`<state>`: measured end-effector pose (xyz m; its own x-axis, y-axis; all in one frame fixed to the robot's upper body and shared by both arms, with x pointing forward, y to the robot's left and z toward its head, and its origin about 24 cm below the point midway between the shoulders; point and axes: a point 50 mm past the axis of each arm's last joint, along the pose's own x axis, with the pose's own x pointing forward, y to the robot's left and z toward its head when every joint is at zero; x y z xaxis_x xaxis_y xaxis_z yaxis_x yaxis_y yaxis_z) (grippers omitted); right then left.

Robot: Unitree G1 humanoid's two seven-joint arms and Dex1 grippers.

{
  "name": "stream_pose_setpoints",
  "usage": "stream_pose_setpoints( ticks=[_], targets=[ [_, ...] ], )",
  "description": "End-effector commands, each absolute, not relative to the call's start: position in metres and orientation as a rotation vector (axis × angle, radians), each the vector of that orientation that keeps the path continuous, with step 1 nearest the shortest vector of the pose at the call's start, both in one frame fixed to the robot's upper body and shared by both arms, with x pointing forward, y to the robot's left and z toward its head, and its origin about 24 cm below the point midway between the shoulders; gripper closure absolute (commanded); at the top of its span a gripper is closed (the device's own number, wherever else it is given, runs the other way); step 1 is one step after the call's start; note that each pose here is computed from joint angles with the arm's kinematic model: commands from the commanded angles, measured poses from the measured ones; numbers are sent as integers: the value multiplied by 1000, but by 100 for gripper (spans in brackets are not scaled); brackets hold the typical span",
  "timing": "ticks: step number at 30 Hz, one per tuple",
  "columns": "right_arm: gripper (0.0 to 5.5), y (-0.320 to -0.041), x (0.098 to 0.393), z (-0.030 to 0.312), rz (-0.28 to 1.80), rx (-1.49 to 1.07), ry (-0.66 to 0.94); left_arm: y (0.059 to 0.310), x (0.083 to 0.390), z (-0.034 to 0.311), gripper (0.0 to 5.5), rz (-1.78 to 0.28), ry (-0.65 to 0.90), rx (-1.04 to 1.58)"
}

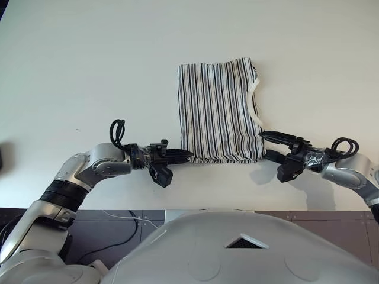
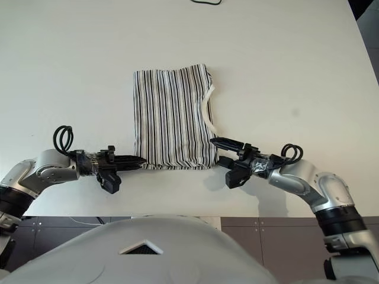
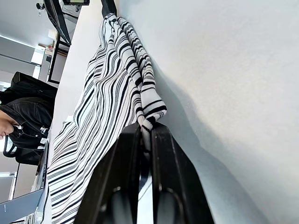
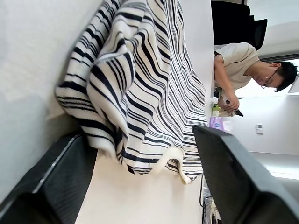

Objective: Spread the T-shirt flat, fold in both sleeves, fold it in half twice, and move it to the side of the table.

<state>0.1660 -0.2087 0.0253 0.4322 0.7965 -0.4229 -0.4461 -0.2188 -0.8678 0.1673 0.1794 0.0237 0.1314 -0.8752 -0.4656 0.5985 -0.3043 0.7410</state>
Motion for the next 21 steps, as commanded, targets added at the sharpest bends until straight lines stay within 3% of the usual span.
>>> stream_pose_setpoints(
  ticks=[1,6,11,18,21],
  targets=[
    [192,-235,149,-17,1333,-1518,-168,192,160,9,536,-1611,-197,1193],
    [192,-212,142,-15,1365,-1464,-361,193,163,10,536,-1625,-204,1201],
    [192,-207,136,-2,1371,-1416,-445,193,163,10,536,-1623,-203,1199],
    [192,-213,140,1,1360,-1413,-393,190,162,8,536,-1611,-205,1189],
    [252,-214,139,1,1369,-1405,-375,190,163,8,536,-1611,-207,1190]
  ],
)
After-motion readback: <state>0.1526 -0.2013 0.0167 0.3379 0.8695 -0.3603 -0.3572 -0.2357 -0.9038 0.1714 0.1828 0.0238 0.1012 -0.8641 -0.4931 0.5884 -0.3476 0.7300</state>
